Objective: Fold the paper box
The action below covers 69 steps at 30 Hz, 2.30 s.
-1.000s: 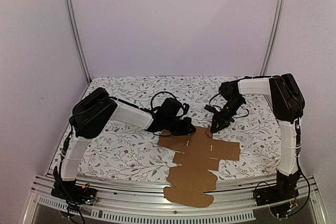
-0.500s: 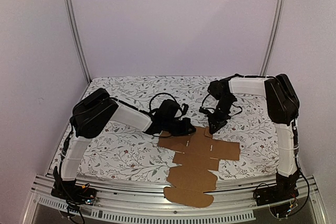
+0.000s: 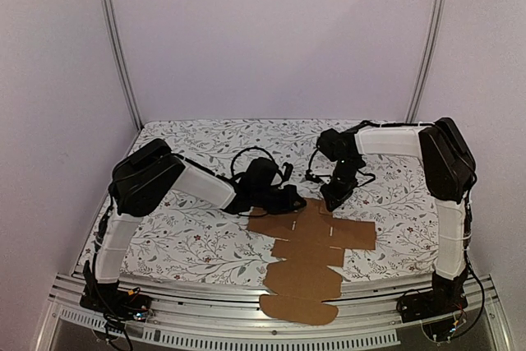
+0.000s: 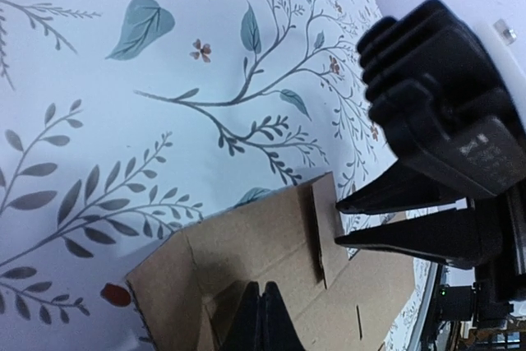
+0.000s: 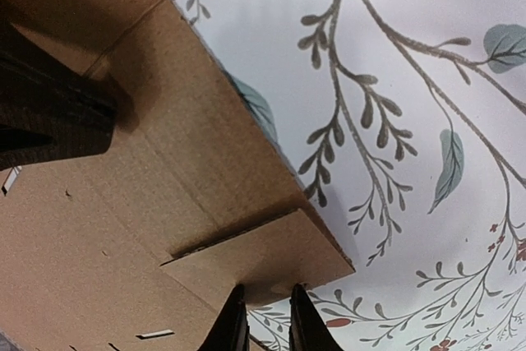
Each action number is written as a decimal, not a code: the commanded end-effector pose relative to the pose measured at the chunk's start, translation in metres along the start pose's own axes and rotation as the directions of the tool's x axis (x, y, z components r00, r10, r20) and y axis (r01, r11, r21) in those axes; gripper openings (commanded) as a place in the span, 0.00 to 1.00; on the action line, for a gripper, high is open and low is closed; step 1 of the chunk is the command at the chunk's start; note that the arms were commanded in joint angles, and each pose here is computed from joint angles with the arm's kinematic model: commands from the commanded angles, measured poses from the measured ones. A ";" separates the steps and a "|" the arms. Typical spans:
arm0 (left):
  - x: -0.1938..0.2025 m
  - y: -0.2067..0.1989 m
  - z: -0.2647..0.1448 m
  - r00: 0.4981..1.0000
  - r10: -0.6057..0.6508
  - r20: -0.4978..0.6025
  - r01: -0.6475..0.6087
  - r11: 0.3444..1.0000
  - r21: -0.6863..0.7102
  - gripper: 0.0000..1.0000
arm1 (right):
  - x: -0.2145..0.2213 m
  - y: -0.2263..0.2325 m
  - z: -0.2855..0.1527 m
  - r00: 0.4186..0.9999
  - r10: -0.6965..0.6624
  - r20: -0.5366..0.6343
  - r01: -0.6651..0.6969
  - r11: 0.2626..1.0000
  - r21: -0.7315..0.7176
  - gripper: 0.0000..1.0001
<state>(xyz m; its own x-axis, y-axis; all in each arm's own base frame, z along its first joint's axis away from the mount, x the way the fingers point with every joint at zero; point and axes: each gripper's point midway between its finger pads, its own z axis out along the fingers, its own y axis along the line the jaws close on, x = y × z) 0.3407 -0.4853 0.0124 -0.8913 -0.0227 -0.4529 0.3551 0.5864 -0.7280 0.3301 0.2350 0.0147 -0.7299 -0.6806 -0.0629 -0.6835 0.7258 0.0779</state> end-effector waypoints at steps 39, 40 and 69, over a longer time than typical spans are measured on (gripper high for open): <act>0.012 0.028 -0.033 0.999 -0.036 -0.011 0.035 0.997 -0.069 0.09 | 0.012 0.018 0.070 0.990 -0.007 -0.140 0.000 0.999 -0.049 0.07; 0.002 0.018 -0.044 1.000 -0.001 0.020 0.002 0.997 -0.072 0.13 | 0.014 0.017 0.071 0.989 0.004 -0.146 -0.012 0.999 -0.052 0.06; -0.019 0.013 -0.048 0.998 0.005 0.062 0.005 0.987 -0.163 0.00 | 0.016 0.013 0.072 0.986 0.059 -0.154 -0.080 0.988 -0.131 0.06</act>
<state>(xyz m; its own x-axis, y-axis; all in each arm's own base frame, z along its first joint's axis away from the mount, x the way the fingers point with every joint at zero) 0.3547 -0.4245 0.0201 -0.8834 -0.0851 -0.4608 0.2421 0.7590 -0.6043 0.3401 0.2646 0.0108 -0.7543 -0.6487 -0.1011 -0.6539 0.7282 0.2052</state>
